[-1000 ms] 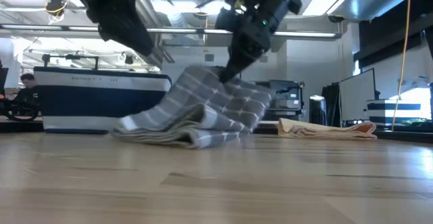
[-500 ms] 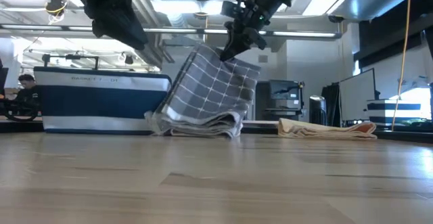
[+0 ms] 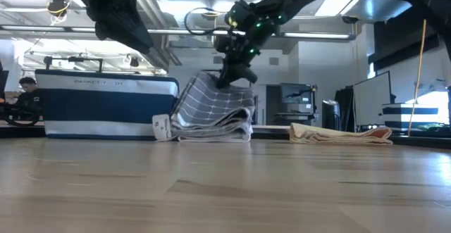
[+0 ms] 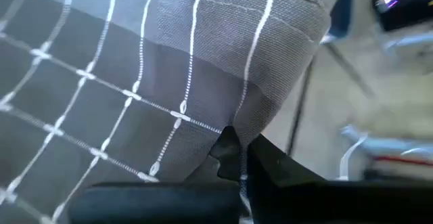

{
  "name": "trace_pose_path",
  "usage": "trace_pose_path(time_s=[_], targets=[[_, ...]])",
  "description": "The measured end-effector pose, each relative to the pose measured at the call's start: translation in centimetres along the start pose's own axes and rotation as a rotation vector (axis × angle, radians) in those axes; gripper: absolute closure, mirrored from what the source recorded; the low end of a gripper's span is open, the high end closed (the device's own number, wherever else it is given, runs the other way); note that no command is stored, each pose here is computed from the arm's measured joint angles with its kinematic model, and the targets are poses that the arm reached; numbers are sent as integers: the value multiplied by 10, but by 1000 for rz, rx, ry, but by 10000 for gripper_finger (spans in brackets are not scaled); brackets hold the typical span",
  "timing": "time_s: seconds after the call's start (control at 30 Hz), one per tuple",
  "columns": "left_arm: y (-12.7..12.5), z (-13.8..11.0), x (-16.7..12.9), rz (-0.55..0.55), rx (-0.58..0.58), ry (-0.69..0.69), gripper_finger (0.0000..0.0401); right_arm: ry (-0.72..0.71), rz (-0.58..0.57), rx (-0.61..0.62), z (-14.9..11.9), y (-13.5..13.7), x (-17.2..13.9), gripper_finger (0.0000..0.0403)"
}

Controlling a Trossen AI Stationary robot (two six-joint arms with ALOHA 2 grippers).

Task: Fold towel
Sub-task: Stack the gray towel on top of the white towel

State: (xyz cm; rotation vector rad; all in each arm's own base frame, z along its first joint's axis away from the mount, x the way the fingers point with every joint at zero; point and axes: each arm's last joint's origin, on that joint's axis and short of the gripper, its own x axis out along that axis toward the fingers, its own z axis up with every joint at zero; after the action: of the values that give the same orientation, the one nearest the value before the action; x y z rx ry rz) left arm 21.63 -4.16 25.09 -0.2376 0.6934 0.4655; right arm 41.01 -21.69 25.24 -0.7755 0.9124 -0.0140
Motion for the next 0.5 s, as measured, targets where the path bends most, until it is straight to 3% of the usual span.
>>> trace_pose_path(time_s=[0.17,0.5], targets=[[0,0,0,0,-1,-2,261,-32,-111,-62,4,-9,13,398],[-1,0,-1,-6,-7,-3,261,144,-96,-3,-17,6,50,386]])
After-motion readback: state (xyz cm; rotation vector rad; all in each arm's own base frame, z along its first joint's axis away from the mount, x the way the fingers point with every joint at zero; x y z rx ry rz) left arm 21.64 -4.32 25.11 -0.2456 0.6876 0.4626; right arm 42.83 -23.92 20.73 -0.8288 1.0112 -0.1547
